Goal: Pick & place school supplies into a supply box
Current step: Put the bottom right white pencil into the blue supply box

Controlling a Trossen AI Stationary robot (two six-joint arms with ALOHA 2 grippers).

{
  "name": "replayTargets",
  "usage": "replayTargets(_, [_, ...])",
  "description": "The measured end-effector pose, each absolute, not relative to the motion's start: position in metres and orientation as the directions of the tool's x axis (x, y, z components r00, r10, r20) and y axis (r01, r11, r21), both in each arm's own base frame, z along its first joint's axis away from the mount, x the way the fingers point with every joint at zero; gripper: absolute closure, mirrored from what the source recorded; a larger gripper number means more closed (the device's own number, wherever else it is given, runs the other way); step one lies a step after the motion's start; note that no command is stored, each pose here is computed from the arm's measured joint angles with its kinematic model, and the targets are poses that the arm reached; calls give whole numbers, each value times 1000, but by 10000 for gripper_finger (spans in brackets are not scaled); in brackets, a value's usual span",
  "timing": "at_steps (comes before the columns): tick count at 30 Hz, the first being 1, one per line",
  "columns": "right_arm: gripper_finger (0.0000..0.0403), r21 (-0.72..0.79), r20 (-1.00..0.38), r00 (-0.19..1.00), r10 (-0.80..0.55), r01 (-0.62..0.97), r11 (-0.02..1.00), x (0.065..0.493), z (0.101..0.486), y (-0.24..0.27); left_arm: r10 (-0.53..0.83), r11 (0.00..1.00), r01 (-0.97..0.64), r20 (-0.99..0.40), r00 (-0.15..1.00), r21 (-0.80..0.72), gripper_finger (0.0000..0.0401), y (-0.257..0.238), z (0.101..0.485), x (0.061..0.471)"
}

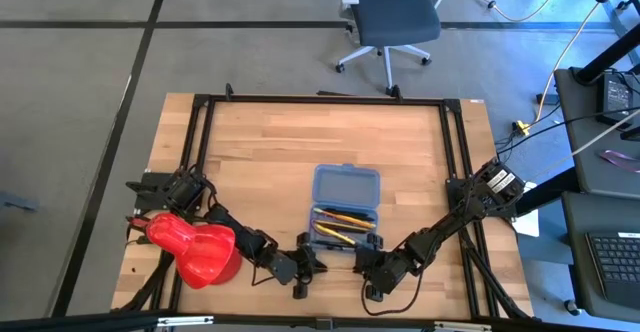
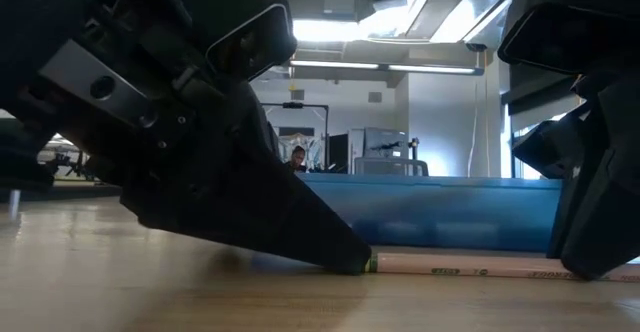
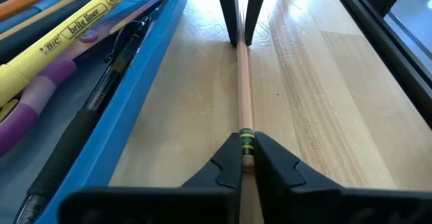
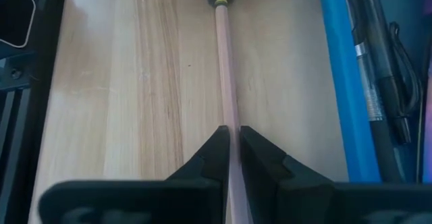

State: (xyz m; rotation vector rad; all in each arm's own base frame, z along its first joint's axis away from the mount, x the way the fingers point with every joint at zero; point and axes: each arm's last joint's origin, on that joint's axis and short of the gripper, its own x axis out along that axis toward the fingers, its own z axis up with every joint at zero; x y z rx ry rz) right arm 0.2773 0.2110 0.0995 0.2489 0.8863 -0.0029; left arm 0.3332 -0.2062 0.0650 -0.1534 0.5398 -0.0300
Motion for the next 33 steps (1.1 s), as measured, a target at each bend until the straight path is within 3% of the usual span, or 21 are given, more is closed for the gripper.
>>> replayTargets(12, [364,234,-755,644,125,86,968,277,108,211,-76,988,-3,-497,865,-156,392,-207,66,333])
replayTargets(21, [362,265,-675,712,191,-8,964,271,149,214,-120,984,38,-491,863,-173,392,-209,78,332])
replayTargets(33, [361,246,-701,692,174,5,969,265,157,209,-148,980,65,-473,869,-188,394,-210,91,332])
